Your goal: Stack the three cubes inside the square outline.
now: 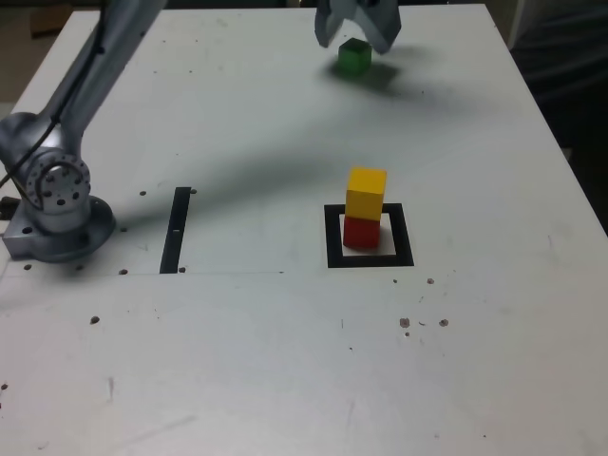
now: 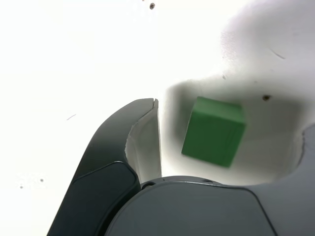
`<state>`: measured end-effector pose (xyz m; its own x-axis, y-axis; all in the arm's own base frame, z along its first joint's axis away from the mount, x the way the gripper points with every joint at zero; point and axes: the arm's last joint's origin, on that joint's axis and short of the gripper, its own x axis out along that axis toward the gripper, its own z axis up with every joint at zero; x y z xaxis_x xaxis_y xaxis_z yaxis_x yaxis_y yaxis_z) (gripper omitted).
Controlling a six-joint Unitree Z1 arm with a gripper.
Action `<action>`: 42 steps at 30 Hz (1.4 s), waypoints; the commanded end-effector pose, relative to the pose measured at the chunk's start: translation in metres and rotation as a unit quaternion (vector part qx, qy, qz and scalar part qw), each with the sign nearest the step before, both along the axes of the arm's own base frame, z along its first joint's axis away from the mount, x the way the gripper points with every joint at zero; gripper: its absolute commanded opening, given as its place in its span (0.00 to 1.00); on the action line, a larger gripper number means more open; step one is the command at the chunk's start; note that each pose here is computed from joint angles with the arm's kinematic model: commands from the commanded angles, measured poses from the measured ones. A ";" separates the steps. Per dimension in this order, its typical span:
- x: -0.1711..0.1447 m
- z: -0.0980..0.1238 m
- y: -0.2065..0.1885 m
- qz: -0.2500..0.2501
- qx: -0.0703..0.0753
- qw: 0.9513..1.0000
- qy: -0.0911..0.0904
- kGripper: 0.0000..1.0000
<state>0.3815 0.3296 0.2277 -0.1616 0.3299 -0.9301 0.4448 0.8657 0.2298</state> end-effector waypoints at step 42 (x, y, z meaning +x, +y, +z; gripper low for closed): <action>0.007 0.025 -0.041 -0.013 0.004 1.000 -0.020 0.28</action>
<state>0.3912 0.2948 0.2429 -0.1359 0.3326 -0.9332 0.4665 0.8525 0.2359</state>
